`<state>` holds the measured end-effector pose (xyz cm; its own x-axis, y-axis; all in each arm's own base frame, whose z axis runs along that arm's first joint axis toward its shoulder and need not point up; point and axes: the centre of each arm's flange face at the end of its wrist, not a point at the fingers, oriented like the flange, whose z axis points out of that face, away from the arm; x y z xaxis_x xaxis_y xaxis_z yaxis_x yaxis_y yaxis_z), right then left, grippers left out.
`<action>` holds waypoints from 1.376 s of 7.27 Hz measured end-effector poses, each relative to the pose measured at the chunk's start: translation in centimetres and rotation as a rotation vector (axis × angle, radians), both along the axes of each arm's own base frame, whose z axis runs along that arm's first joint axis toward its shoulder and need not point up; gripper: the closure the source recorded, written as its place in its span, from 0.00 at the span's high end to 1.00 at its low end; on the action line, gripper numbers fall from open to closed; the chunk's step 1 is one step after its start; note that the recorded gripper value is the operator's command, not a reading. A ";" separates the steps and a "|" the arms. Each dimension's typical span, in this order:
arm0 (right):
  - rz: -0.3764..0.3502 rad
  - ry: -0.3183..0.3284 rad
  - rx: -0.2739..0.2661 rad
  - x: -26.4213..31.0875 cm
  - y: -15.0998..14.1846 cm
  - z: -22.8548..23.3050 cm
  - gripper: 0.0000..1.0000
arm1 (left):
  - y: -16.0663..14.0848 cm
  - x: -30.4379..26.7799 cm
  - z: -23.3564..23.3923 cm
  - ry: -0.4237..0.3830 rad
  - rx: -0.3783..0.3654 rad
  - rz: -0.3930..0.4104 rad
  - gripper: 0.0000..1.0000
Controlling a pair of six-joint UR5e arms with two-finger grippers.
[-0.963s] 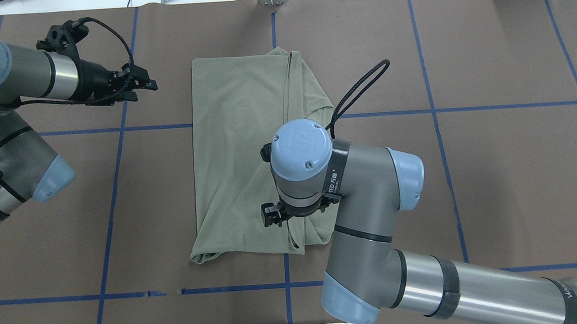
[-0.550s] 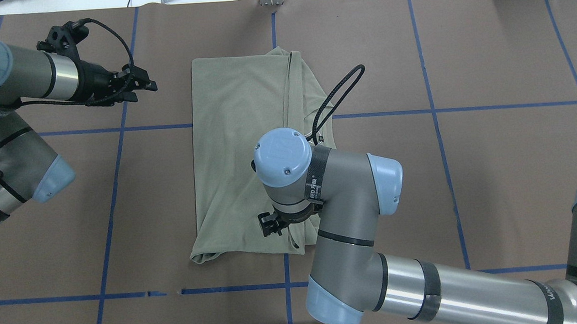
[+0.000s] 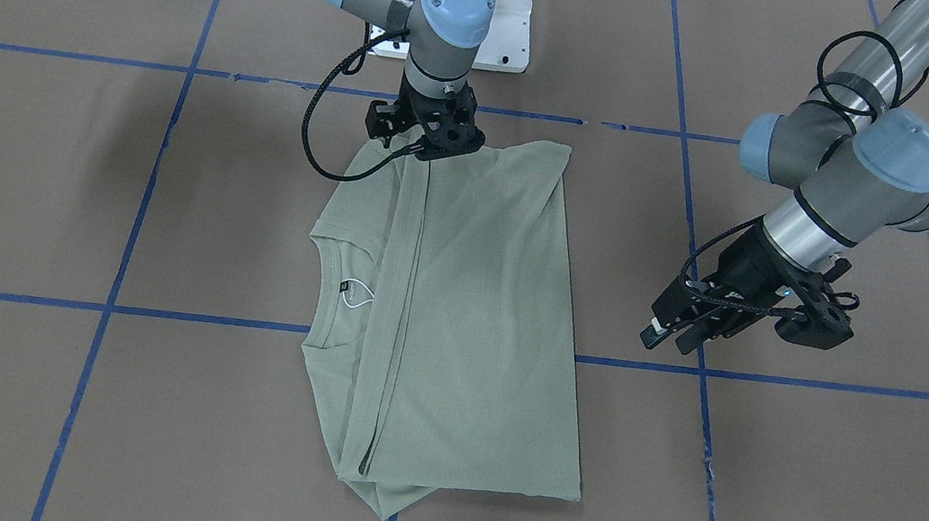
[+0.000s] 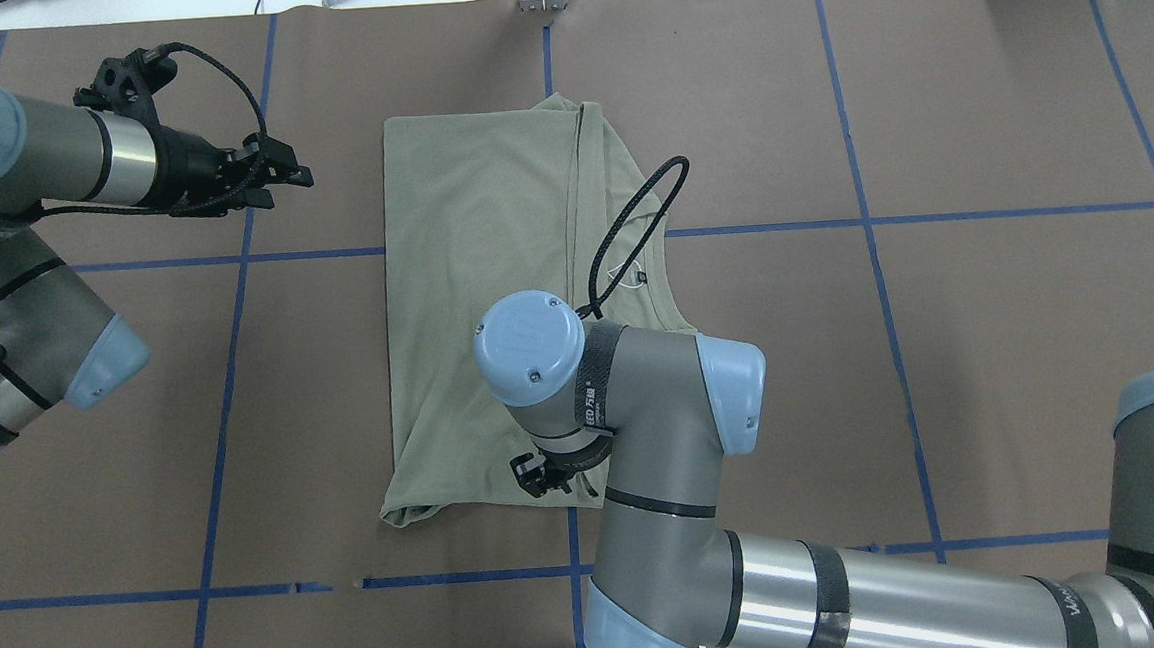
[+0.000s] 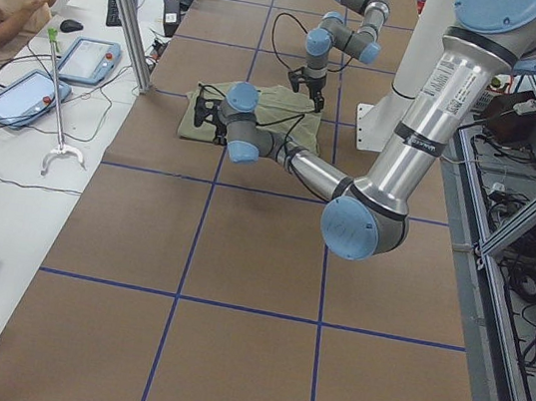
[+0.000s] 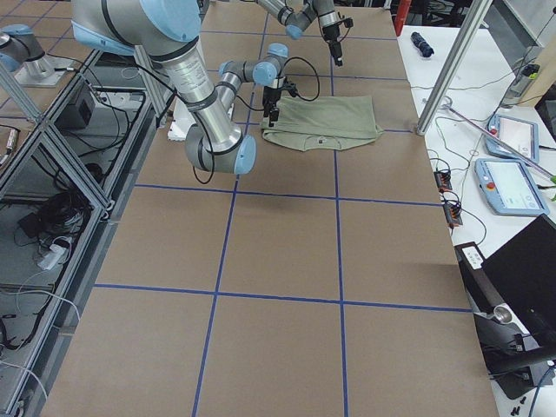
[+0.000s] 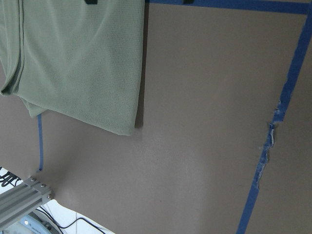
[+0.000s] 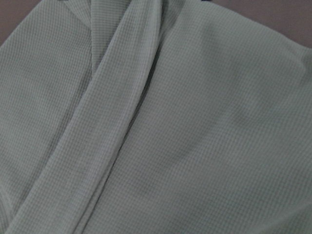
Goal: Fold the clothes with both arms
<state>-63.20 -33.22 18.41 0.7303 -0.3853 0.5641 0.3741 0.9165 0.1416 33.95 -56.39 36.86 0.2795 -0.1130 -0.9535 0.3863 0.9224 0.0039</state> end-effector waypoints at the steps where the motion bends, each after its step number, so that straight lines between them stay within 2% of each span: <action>1: 0.000 0.009 0.016 -0.3 0.5 -0.1 0.50 | 0.0 0.0 0.1 -0.001 -0.001 0.000 0.66; 3: -0.004 0.020 0.039 -0.9 1.5 -0.1 0.60 | -0.1 0.1 0.4 -0.004 -0.005 0.001 0.66; 4: -0.006 0.023 0.042 -1.1 1.7 0.0 0.51 | -0.1 0.2 0.5 -0.006 -0.007 0.002 0.66; 5: -0.009 0.025 0.044 -1.2 1.9 0.1 0.16 | -0.1 0.3 0.6 -0.006 -0.008 0.003 0.66; 6: -0.010 0.028 0.043 -1.4 2.1 0.2 0.00 | -0.1 0.3 0.7 -0.007 -0.008 0.003 0.66; 10: -0.007 0.040 0.037 -0.6 1.7 0.3 0.00 | -0.1 0.3 0.4 -0.003 -0.005 0.003 0.66</action>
